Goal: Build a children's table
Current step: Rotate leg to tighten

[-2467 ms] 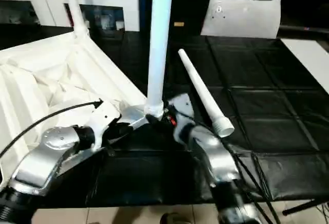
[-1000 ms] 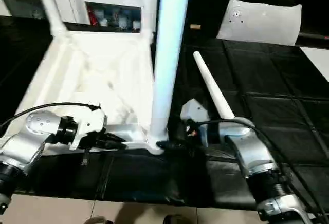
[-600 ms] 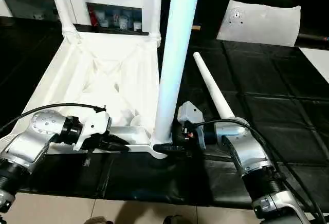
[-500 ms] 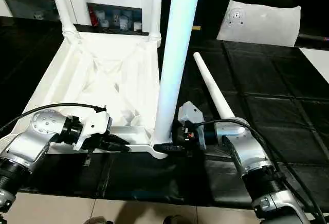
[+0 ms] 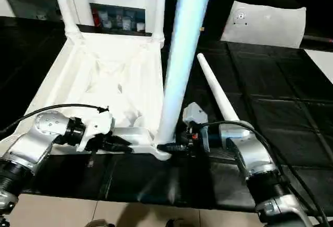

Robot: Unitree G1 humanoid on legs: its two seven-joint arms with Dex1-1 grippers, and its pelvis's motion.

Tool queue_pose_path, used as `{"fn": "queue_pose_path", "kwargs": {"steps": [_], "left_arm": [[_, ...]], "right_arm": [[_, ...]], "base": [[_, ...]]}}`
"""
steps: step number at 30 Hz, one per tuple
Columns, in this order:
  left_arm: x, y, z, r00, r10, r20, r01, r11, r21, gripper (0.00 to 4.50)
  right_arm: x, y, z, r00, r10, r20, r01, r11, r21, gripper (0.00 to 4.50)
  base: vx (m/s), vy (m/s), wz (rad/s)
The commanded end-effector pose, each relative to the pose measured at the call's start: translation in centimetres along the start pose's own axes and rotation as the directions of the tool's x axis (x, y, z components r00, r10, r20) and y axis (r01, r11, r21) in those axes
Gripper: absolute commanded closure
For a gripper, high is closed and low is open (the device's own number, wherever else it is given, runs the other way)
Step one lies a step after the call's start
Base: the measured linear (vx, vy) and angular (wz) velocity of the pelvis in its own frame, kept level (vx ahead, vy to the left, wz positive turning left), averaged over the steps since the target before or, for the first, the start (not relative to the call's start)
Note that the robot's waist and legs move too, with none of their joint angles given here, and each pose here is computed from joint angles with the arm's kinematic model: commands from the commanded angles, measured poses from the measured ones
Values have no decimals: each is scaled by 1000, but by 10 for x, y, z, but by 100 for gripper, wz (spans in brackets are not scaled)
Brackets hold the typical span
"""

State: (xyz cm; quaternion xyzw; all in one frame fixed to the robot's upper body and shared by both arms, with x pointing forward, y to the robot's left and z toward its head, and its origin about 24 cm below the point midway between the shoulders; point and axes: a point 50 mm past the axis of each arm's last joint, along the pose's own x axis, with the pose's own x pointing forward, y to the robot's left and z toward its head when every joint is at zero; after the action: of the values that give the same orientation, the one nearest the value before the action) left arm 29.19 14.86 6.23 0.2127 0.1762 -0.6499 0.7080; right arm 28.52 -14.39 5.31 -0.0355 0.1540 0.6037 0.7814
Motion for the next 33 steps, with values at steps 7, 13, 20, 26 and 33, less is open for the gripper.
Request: {"fn": "queue_pose_path", "kwargs": {"steps": [7, 13, 20, 26, 33], "left_arm": [[29, 19, 39, 886, 435, 161, -391, 887, -245, 450], [50, 20, 69, 794, 575, 195, -495, 799, -342, 450], [56, 17, 75, 790, 590, 168, -526, 792, -310, 450], [48, 21, 63, 795, 596, 112, -553, 788, -269, 450], [37, 20, 40, 827, 558, 71, -537, 820, -198, 450]], "right_arm": [[56, 1, -17, 932, -363, -4, 355, 909, 216, 178], [89, -6, -8, 828, -560, -36, 534, 766, 358, 178], [102, -5, 1, 799, -601, -25, 565, 736, 372, 178], [94, -5, 5, 787, -616, 29, 563, 738, 373, 71], [67, -9, 5, 761, -643, 88, 602, 749, 276, 13]], "base": [[0, 0, 0], [0, 0, 0], [22, 0, 2], [0, 0, 0], [0, 0, 0]]}}
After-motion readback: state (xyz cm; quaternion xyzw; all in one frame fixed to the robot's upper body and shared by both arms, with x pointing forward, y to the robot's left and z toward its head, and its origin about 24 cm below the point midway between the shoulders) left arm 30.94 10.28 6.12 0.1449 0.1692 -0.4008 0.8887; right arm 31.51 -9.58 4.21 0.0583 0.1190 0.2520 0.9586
